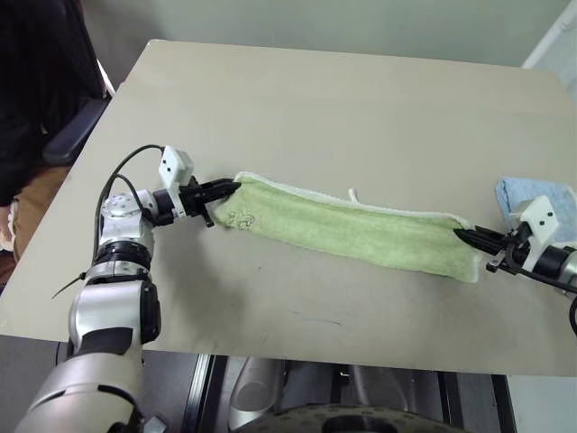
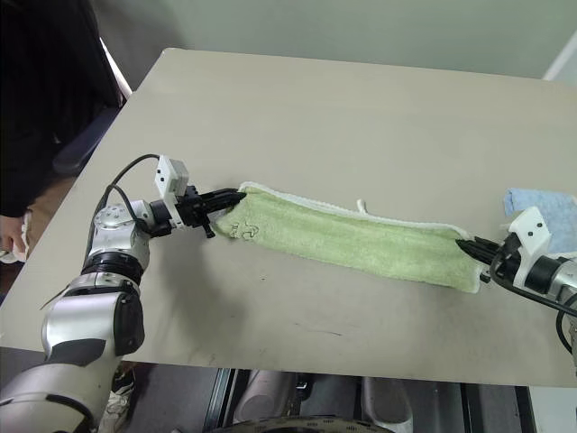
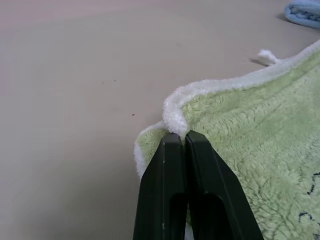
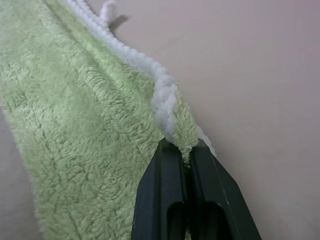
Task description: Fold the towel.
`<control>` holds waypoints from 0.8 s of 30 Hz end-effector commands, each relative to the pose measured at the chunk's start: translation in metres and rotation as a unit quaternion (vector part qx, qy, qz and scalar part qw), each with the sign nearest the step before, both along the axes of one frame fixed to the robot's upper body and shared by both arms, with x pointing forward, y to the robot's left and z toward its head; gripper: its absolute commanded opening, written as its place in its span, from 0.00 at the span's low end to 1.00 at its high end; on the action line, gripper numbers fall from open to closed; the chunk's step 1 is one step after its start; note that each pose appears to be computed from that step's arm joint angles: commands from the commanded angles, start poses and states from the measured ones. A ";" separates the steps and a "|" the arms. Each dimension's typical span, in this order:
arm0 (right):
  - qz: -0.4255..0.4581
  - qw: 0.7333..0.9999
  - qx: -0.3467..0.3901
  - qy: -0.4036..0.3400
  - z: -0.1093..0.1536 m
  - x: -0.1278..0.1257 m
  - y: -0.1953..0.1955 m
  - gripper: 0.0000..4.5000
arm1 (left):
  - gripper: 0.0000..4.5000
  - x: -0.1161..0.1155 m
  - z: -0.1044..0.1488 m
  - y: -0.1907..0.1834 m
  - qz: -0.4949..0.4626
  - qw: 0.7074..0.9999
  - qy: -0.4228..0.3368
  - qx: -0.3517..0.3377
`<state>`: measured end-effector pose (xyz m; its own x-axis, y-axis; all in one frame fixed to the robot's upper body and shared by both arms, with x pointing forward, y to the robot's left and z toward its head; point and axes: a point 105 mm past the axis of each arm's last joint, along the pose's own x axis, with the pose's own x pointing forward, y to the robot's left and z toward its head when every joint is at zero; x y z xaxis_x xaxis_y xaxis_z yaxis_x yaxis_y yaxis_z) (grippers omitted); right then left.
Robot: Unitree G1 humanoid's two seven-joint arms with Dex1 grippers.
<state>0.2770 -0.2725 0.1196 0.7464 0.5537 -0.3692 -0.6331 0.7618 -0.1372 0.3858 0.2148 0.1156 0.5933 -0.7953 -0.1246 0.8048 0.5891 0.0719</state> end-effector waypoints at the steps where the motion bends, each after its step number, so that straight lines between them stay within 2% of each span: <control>1: 0.001 1.000 -0.012 -0.018 0.006 0.007 0.001 0.00 | 0.01 0.006 0.015 0.002 0.015 0.999 -0.028 -0.013; 5: -0.012 0.999 -0.018 -0.025 0.002 0.017 0.001 0.00 | 0.01 0.011 0.017 0.005 0.042 0.998 -0.029 -0.023; 15: -0.002 0.999 -0.013 -0.031 0.002 0.022 0.005 0.00 | 0.01 0.011 0.008 0.004 0.044 0.999 -0.016 -0.009; 18: -0.003 0.999 0.000 -0.037 0.007 0.024 0.006 0.14 | 0.00 0.009 0.006 0.004 0.039 0.999 -0.007 -0.014; 20: -0.001 0.999 0.003 -0.039 0.008 0.023 0.008 0.28 | 0.00 0.009 0.006 0.003 0.038 0.999 -0.008 -0.015; 24: -0.002 0.999 0.005 -0.046 0.010 0.021 0.008 0.60 | 0.24 0.010 0.007 0.003 0.041 0.999 -0.010 -0.018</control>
<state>0.2982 -0.2633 0.1132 0.7581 0.5517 -0.3477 -0.6266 0.7641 -0.1537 0.3931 0.2164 0.1148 0.6463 -0.7546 -0.1135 0.7623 0.6451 0.0522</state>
